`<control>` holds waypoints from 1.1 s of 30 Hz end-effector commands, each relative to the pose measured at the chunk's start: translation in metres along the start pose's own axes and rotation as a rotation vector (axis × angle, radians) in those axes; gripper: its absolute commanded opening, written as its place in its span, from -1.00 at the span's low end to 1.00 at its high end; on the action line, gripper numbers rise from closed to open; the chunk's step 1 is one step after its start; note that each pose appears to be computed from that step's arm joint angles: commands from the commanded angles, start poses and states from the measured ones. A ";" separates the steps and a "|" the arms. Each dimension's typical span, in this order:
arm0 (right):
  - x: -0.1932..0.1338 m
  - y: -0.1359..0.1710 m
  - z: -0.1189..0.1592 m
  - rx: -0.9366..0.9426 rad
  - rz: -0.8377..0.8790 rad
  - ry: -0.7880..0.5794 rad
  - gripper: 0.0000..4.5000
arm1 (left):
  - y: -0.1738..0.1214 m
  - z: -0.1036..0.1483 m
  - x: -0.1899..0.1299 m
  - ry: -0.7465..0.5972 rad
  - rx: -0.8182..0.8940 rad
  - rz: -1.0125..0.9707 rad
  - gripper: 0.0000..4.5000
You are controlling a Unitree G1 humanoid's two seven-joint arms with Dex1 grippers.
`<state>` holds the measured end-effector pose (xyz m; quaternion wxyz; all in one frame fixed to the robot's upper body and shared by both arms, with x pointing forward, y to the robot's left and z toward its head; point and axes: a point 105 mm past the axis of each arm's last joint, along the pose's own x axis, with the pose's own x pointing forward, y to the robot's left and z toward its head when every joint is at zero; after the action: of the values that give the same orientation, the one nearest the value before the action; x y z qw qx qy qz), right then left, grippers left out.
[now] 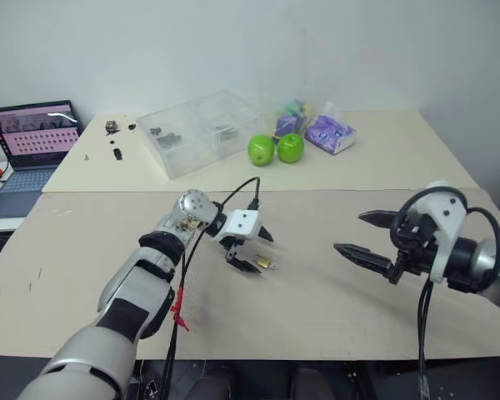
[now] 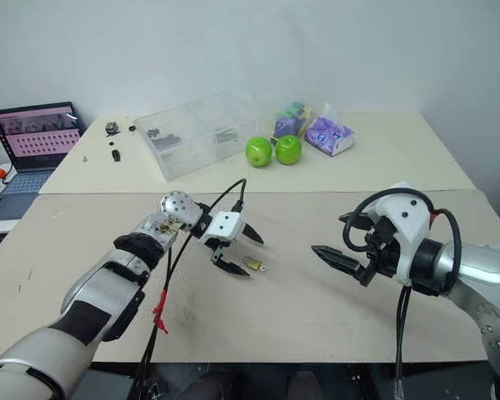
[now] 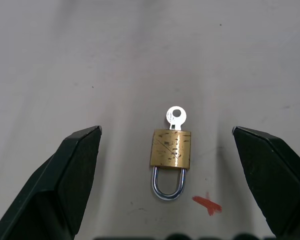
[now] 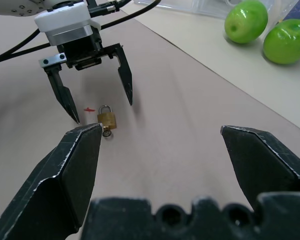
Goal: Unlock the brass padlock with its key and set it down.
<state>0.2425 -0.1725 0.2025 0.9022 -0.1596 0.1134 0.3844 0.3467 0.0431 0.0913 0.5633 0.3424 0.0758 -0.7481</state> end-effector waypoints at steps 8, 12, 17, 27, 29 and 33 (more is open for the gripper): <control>-0.012 -0.002 0.013 -0.060 -0.059 -0.004 1.00 | 0.013 0.005 0.007 0.002 -0.008 0.059 0.98; -0.012 -0.002 0.013 -0.065 -0.066 0.002 1.00 | 0.012 0.002 0.010 -0.014 -0.049 0.065 0.98; -0.014 -0.004 0.012 -0.069 -0.079 0.016 1.00 | 0.008 -0.002 0.012 0.005 -0.048 0.045 0.98; -0.015 -0.006 0.009 -0.073 -0.098 0.031 1.00 | 0.008 -0.005 0.010 0.076 -0.001 0.014 0.98; -0.015 -0.007 0.008 -0.071 -0.109 0.030 1.00 | 0.008 -0.006 0.013 0.099 0.014 0.010 0.98; -0.016 -0.008 0.007 -0.076 -0.122 0.038 1.00 | 0.007 -0.006 0.016 0.109 0.019 -0.001 0.98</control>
<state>0.2398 -0.1852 0.2028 0.9126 -0.1826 0.1357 0.3396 0.3501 0.0314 0.0759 0.5550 0.3744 0.1015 -0.7359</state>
